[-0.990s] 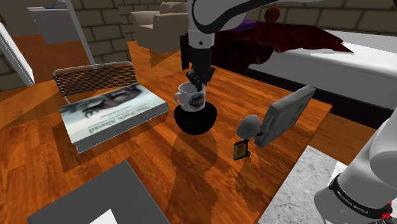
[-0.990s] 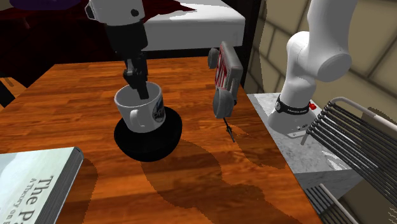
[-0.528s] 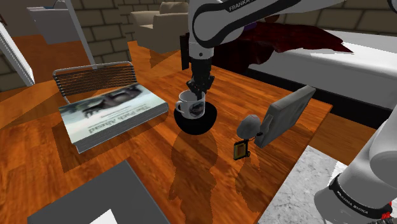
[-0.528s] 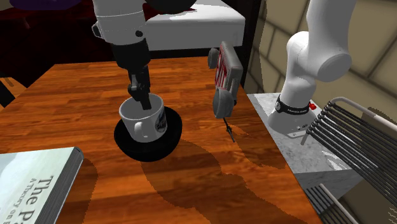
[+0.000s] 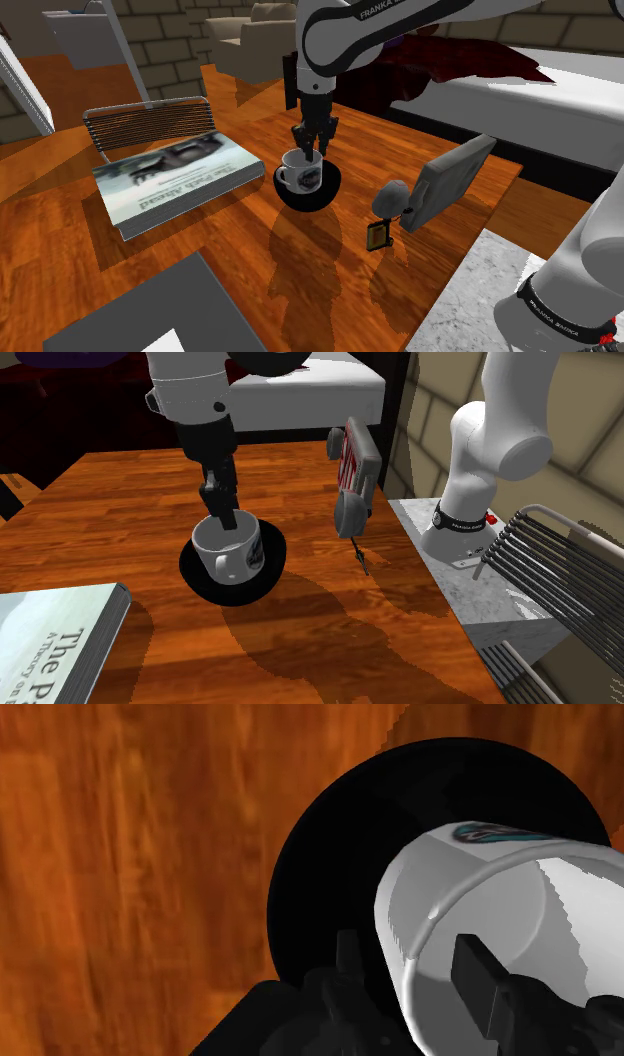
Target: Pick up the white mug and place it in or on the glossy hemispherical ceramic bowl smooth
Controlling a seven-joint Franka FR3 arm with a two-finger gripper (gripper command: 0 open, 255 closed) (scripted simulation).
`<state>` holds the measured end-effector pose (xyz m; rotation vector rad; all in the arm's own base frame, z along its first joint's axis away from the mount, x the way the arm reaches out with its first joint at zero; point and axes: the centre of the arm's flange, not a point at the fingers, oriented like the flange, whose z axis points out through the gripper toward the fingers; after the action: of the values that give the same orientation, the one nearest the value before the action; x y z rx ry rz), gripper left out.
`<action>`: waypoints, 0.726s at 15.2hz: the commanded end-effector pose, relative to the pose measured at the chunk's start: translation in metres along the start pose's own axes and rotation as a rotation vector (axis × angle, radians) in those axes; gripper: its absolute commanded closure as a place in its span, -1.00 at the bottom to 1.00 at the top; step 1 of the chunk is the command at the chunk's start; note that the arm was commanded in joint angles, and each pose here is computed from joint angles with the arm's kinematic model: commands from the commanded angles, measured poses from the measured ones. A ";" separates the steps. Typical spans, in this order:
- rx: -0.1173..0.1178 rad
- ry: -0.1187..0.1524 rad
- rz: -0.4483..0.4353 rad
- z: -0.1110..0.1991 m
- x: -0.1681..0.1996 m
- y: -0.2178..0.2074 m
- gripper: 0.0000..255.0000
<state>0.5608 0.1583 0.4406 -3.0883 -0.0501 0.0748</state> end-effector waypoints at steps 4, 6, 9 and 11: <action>0.000 0.000 0.000 0.000 0.000 0.000 -1.00; 0.000 0.000 0.000 -0.013 0.000 0.000 -1.00; 0.000 0.000 0.000 -0.050 0.000 0.000 -1.00; 0.000 0.000 0.000 -0.050 0.000 0.000 -1.00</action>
<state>0.5627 0.1559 0.4868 -3.0881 -0.0499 0.0730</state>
